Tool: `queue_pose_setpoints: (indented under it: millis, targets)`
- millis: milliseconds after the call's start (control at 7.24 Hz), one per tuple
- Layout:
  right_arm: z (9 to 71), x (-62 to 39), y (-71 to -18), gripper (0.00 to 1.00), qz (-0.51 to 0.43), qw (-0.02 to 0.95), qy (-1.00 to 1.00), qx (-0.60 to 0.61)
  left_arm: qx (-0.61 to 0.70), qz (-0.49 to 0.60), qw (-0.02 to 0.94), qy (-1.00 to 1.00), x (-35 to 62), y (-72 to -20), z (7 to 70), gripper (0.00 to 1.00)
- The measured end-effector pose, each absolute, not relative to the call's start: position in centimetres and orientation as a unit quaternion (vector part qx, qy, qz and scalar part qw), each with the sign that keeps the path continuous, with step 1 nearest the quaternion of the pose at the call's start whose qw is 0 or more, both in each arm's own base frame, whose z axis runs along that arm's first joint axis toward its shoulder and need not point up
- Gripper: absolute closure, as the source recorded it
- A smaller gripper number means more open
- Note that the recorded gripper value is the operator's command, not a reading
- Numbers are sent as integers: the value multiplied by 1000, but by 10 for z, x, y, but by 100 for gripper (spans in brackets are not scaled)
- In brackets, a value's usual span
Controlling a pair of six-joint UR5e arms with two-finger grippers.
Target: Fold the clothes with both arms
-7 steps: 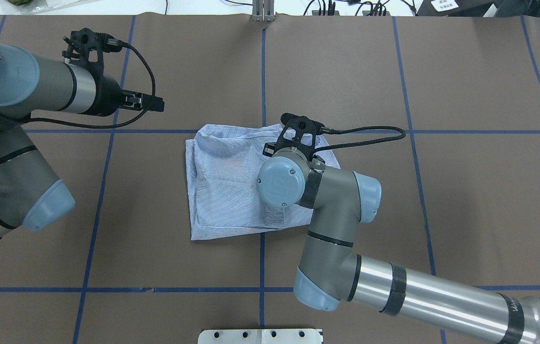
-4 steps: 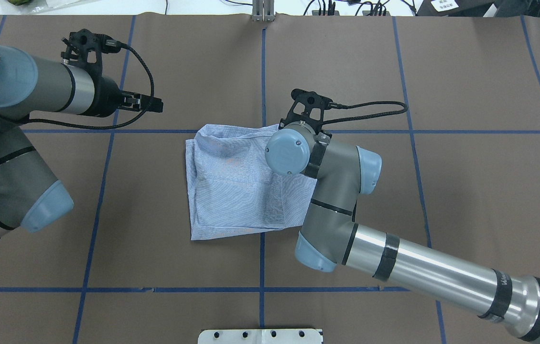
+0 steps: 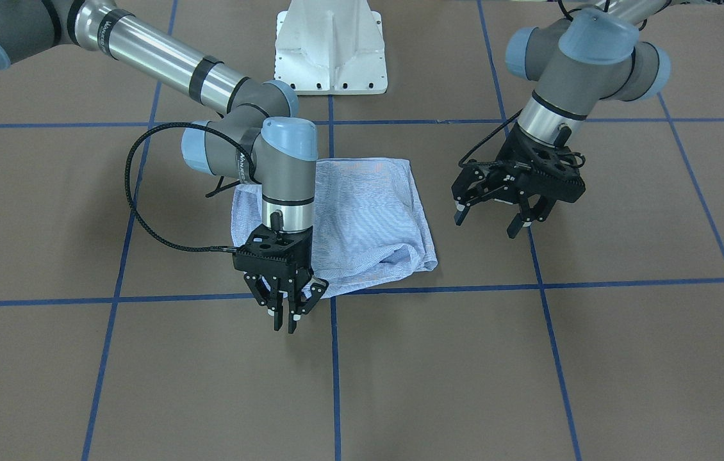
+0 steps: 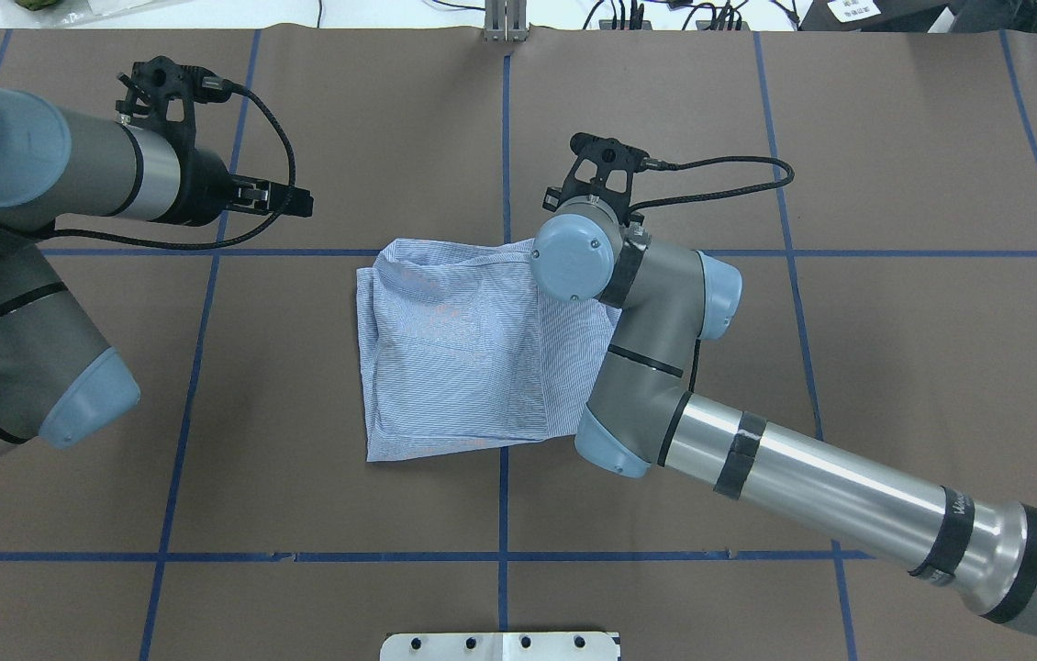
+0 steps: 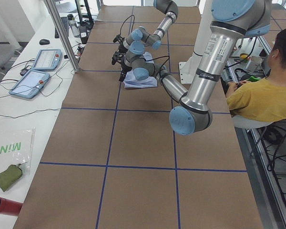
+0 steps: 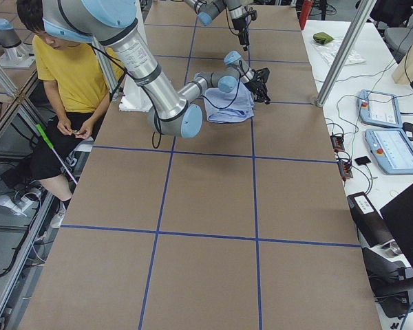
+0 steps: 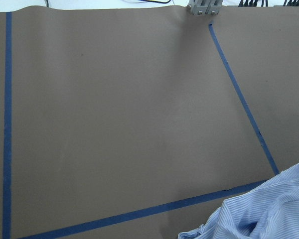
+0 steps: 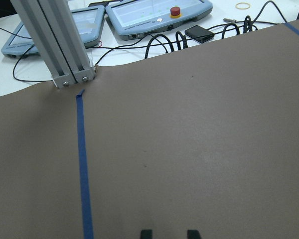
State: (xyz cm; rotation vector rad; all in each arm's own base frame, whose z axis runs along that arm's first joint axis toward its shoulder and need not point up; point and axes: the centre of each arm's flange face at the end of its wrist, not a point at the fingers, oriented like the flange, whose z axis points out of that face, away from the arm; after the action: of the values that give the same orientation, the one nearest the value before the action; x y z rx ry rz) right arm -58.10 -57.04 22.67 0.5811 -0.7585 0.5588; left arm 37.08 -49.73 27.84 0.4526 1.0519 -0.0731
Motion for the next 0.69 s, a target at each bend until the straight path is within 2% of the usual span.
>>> queue_pose_setpoints:
  millis: [138,276,552,690]
  targets:
    - [216,-565,-573,1,252,860,-363,253,197,-34,839,505,392,-484,275,0]
    - [206,-544,-572,1,235,873,-357,236,188,-31,840,509,413,-476,271,5]
    - [213,-490,-564,1,191,889,-354,219,183,-54,846,498,444,-484,273,41]
    - [220,-470,-560,1,175,892,-358,214,171,-81,846,499,457,-488,272,41]
